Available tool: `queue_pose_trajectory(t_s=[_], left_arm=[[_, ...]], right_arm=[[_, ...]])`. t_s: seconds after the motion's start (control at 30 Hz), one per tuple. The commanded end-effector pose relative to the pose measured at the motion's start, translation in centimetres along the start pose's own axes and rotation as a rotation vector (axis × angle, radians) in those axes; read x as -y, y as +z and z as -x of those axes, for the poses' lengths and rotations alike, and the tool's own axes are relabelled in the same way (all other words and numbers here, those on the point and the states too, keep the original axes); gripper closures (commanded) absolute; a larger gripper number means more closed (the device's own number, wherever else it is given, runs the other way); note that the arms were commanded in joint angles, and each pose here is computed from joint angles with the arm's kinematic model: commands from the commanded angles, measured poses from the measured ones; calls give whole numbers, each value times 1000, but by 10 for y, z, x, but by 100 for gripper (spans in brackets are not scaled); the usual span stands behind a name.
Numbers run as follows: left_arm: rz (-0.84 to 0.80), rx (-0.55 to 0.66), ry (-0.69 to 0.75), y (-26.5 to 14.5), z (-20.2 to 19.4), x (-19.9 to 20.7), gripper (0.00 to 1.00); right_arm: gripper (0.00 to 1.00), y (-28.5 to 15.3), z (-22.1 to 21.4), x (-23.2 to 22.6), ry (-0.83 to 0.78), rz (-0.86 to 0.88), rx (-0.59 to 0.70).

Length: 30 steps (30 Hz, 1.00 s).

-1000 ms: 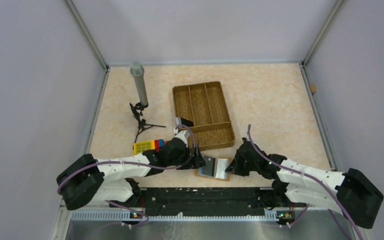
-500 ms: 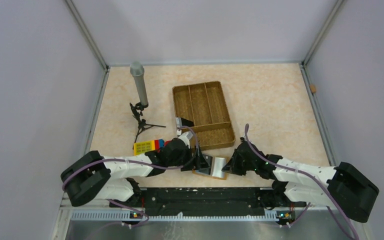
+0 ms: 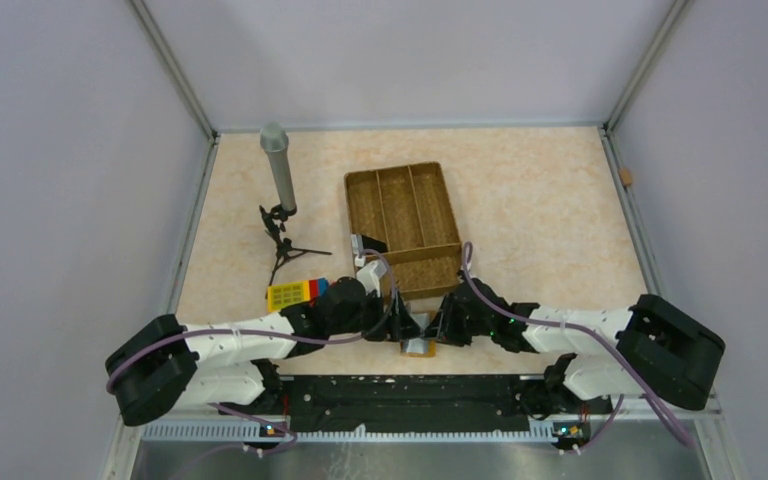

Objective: Put the credit cards into the card holder
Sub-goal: Close the card holder at the corner of the board.

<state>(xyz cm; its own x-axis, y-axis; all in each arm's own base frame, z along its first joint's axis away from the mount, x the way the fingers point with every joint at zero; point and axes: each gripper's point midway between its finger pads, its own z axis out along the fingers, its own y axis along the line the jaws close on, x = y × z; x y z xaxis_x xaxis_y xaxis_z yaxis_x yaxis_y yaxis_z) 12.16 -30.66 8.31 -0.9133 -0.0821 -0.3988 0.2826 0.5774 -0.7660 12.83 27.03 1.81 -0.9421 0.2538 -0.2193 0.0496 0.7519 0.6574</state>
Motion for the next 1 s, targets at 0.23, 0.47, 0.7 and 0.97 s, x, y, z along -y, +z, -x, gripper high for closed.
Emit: queue_pose_trajectory(t_s=[0.23,0.47,0.7,0.97], left_arm=[[-135,31,90,10,14,45,17],[-163,19,119,22,17,62,17],[-184,-27,136,38,6,67,17],[-50,51,154,25,18,43,14]], right_arm=[[45,-28,17,16,-8,-101,118],[37,-53,27,32,37,-142,213],[31,-64,34,25,26,-79,256],[27,-54,21,-11,-44,132,182]])
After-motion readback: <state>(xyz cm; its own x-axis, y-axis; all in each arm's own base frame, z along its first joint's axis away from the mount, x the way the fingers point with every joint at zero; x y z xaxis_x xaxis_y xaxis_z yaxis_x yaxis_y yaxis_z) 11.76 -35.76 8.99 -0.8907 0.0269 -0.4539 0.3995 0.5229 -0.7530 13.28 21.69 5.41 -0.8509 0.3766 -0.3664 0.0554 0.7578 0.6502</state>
